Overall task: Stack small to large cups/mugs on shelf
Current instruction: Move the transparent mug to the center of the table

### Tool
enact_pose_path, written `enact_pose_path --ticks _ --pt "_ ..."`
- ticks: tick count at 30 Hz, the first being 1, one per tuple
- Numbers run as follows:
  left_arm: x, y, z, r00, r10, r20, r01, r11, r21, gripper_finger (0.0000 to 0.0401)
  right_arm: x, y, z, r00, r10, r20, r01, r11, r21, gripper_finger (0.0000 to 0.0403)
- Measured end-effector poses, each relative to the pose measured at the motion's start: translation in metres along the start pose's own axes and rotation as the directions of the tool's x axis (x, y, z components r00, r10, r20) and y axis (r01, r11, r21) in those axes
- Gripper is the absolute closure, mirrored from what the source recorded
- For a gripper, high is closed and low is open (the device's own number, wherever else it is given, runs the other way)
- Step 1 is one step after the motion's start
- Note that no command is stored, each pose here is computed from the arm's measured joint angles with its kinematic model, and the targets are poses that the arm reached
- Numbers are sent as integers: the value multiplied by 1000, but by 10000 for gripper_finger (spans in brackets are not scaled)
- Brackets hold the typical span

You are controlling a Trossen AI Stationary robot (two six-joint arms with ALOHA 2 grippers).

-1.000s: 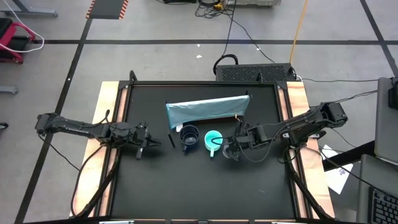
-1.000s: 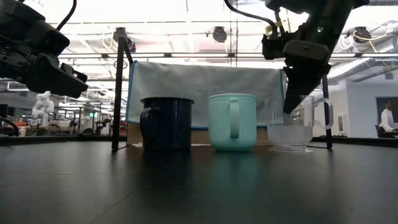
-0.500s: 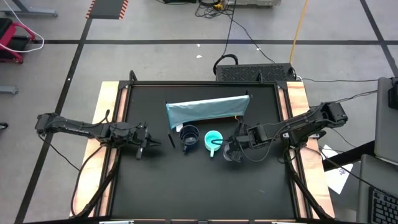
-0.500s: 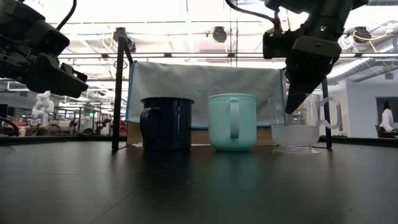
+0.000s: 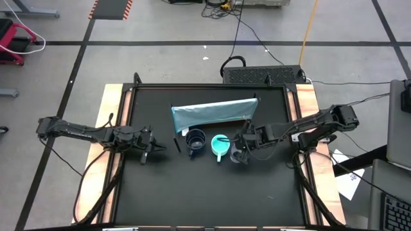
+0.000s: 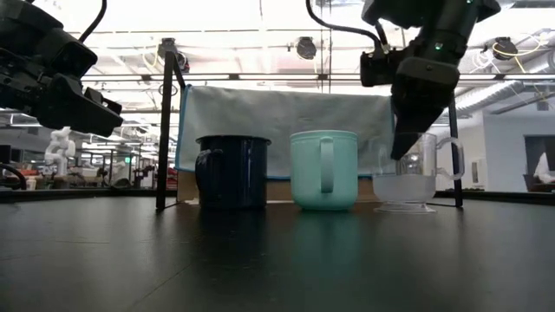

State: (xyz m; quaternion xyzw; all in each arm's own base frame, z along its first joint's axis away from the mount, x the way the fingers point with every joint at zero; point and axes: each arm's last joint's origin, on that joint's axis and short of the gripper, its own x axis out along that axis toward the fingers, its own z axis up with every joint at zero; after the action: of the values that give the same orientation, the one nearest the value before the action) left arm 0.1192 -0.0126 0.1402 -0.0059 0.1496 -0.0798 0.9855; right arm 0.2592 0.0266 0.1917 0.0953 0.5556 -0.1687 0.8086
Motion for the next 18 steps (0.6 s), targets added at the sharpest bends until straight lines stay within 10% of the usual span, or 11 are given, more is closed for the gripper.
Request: enact_pose_path --ticks 18 --pt "0 0 0 1000 0 -1 0 1000 4 377 5 -25 10 999 -47 -12 48 993 104 403"
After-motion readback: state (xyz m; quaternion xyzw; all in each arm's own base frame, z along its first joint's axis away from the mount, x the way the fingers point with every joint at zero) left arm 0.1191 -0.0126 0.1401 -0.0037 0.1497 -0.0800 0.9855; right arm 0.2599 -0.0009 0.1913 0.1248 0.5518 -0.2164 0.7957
